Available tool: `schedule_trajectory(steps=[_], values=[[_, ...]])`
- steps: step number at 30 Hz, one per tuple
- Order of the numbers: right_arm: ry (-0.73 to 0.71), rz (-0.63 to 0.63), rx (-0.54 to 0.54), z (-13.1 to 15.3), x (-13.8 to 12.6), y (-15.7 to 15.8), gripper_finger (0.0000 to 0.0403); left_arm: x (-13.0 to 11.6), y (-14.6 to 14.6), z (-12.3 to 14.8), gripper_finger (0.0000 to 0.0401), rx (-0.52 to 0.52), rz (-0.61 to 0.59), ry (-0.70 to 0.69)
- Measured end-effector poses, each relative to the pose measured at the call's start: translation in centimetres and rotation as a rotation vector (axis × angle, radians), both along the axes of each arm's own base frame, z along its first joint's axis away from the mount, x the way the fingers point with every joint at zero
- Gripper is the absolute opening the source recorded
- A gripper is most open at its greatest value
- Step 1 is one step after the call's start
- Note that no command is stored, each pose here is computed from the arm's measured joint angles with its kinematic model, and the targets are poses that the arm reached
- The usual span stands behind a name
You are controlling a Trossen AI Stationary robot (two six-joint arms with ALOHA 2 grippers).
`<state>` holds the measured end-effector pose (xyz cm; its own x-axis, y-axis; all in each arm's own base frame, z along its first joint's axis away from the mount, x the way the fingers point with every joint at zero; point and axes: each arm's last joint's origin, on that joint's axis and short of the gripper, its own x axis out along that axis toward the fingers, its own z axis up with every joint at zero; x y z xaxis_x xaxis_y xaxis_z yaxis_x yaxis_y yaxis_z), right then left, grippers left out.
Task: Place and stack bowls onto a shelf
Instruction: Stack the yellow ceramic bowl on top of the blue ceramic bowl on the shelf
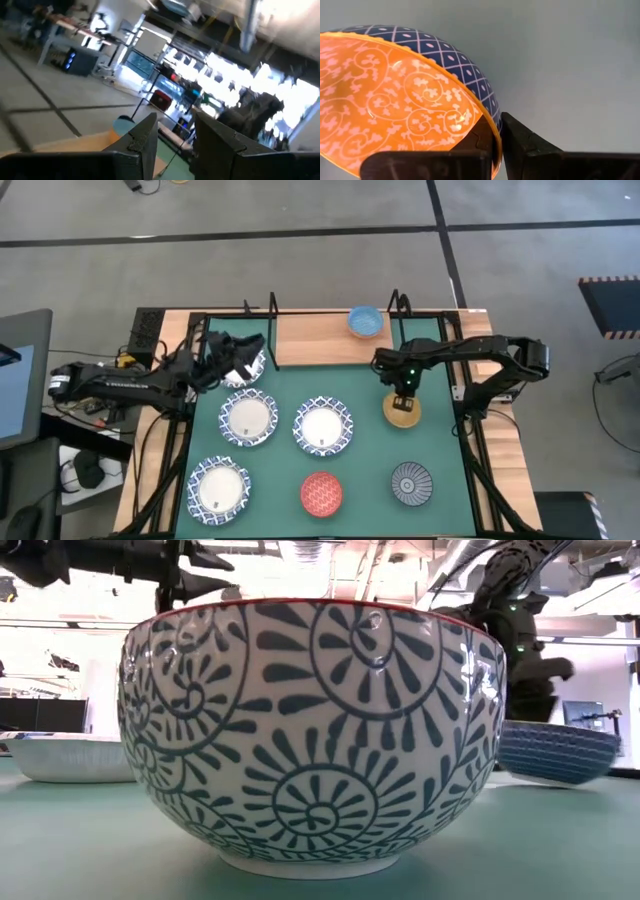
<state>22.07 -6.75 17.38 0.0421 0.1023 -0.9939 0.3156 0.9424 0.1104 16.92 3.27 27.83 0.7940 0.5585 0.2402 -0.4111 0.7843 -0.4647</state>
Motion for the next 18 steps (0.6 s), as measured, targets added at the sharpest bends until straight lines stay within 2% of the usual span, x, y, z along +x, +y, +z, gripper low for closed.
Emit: schedule_trajectory(steps=[3, 8, 15, 18], values=[[-0.098, -0.097, -0.026, 0.5, 1.2, -0.3, 0.0041, 0.3, 0.3, 1.1, 0.0116, 0.078, -0.023, 0.105], [-0.139, -0.334, -0.004, 0.6, 2.1, 0.5, 0.0041, 0.7, 0.5, 2.0, 0.0116, 0.074, -0.11, 0.282], [-0.204, -0.605, 0.006, 0.9, 3.5, 2.4, 0.0042, 0.7, 0.5, 2.3, 0.0116, 0.089, -0.149, 0.353], [-0.269, -0.672, -0.004, 2.2, 4.6, 3.1, 0.0042, 0.9, 0.5, 2.2, 0.012, 0.092, -0.145, 0.365]])
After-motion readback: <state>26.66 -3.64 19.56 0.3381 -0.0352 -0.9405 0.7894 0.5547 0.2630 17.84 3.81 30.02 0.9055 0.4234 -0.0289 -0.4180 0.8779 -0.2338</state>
